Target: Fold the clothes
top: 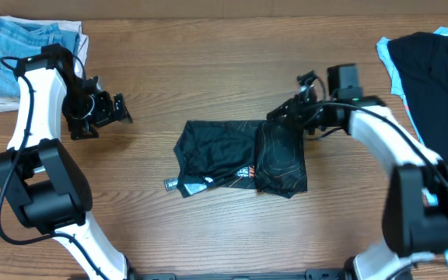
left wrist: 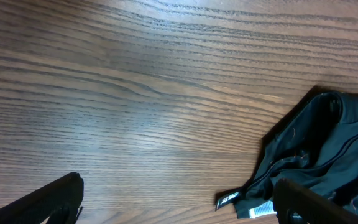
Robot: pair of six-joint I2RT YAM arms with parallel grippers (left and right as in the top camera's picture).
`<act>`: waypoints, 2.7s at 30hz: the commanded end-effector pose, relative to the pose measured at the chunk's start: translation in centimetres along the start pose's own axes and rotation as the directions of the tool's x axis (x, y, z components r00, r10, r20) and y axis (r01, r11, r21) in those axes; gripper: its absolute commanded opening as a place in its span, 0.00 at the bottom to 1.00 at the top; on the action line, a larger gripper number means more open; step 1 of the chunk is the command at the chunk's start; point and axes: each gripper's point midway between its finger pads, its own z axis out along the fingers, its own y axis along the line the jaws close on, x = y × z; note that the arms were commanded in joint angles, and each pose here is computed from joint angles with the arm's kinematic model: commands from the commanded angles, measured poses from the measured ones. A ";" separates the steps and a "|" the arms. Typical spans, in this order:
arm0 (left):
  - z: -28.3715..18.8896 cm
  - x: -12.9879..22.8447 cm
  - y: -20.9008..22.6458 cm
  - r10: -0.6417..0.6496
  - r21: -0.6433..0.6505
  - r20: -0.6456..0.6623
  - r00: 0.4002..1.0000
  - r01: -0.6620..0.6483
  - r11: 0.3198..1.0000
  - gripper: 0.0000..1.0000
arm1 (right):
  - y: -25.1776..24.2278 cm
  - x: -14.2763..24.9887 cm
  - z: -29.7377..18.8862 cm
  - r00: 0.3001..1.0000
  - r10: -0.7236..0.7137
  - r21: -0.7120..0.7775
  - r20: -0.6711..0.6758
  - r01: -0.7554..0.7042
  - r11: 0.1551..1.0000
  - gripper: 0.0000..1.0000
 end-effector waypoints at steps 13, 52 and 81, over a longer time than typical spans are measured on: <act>-0.2 -0.3 -0.5 -0.010 0.015 0.009 1.000 0.010 1.000 1.00 | -4.3 10.4 3.1 0.933 0.199 0.005 -0.299 -0.207 0.978 0.17; -0.2 -0.4 -0.5 -0.009 0.015 0.013 1.000 0.008 1.000 1.00 | -4.8 4.1 2.2 0.992 0.098 0.167 -0.078 -0.084 0.982 0.29; -0.2 -0.4 -0.5 -0.008 0.014 0.013 1.000 0.008 1.000 1.00 | -2.4 -3.3 1.8 0.995 -0.029 0.165 0.095 0.013 0.986 0.18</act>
